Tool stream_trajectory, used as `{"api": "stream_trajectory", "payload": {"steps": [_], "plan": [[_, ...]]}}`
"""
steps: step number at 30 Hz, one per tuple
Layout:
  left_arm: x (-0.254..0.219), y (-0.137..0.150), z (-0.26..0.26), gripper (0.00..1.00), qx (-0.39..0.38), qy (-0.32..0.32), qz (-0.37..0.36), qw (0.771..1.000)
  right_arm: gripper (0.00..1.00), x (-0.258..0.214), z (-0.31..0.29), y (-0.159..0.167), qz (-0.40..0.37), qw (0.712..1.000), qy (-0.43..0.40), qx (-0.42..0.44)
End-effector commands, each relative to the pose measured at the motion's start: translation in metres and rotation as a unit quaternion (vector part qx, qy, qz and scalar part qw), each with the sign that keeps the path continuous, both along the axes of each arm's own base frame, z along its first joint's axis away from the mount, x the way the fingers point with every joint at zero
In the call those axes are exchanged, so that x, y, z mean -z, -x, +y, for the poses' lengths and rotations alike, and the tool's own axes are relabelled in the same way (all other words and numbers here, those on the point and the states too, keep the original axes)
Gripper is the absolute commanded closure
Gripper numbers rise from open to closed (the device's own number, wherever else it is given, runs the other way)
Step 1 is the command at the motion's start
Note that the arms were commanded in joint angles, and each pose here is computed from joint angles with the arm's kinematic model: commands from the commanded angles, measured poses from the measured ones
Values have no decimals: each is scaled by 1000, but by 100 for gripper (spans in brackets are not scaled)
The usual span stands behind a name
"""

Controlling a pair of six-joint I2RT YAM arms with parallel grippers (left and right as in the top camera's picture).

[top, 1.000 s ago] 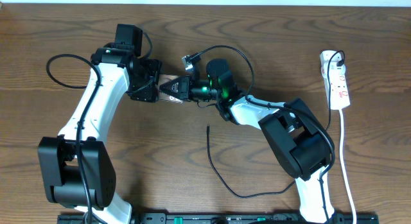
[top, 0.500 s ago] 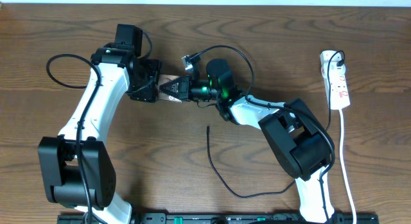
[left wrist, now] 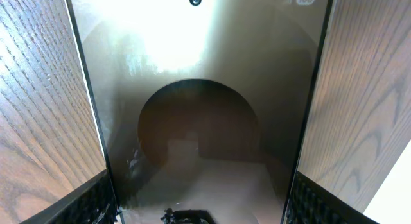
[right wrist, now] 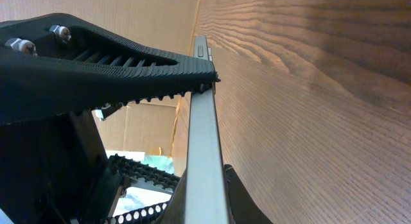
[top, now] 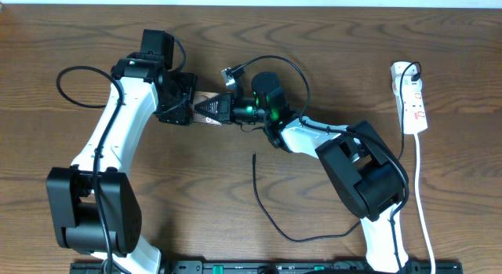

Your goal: Plug charger to phone and switch on socket

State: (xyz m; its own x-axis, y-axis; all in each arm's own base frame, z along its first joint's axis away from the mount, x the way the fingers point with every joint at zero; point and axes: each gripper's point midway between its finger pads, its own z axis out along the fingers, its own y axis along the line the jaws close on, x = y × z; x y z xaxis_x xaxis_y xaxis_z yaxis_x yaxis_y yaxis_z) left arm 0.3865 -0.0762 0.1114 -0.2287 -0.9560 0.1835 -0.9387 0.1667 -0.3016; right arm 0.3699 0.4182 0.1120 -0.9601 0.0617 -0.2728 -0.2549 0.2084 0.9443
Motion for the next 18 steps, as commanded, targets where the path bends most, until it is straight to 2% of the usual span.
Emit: {"api": "stream_trajectory", "payload": {"steps": [1,4,9,13,18], "plan": [[0,2,-10,71,22,11,0,1000,99,-2,9,7,-8,1000,0,-11],[0,2,-10,44,22,11,0,1000,99,-2,8,6,-8,1000,0,-11],[0,2,-10,20,29,9,-2,1000,99,-2,8,6,-8,1000,0,-11],[0,2,-10,11,48,5,-7,999,99,-1,1,0,-5,1000,1,-5],[0,2,-11,10,59,6,-10,998,99,9,-10,-8,16,1000,16,7]]}}
